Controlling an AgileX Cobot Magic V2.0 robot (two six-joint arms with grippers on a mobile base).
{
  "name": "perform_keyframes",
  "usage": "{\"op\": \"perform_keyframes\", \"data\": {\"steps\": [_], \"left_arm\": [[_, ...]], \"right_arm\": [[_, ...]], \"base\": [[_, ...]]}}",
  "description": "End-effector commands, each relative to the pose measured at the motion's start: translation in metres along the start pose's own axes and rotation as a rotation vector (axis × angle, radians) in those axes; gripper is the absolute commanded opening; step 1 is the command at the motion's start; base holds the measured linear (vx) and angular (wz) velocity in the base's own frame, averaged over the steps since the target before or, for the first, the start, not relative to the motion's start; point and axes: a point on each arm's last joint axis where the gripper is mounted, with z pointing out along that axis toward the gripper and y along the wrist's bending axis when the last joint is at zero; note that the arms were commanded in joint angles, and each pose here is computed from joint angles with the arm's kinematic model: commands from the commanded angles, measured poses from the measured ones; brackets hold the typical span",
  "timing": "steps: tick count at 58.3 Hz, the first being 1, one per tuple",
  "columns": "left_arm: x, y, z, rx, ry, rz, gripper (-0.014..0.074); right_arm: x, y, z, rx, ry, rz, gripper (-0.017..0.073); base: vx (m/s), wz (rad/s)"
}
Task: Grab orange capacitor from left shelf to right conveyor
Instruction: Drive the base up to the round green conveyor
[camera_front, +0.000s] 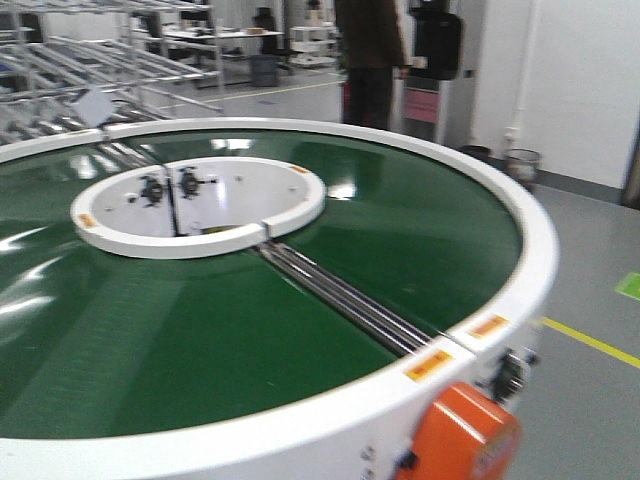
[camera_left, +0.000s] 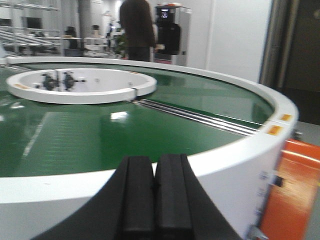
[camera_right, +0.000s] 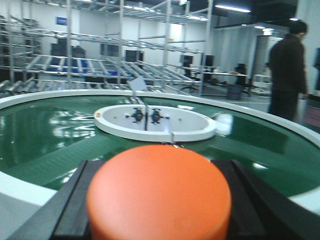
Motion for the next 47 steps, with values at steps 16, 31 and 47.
{"op": "perform_keyframes", "data": {"steps": [16,31,47], "left_arm": [[-0.0177,-0.002,-0.0022,0.017,-0.116,-0.01,-0.0006],[-0.0177,-0.002,-0.0022,0.017,-0.116,-0.01,-0.0006],[-0.0177,-0.002,-0.0022,0.017,-0.116,-0.01,-0.0006]], "right_arm": [[-0.0176,-0.0018,-0.0004,0.014,-0.11,-0.009,-0.0008],[-0.0176,-0.0018,-0.0004,0.014,-0.11,-0.009,-0.0008],[-0.0176,-0.0018,-0.0004,0.014,-0.11,-0.009,-0.0008]], "base": [[0.35,0.52],[0.28,0.3],[0.15,0.08]]}}
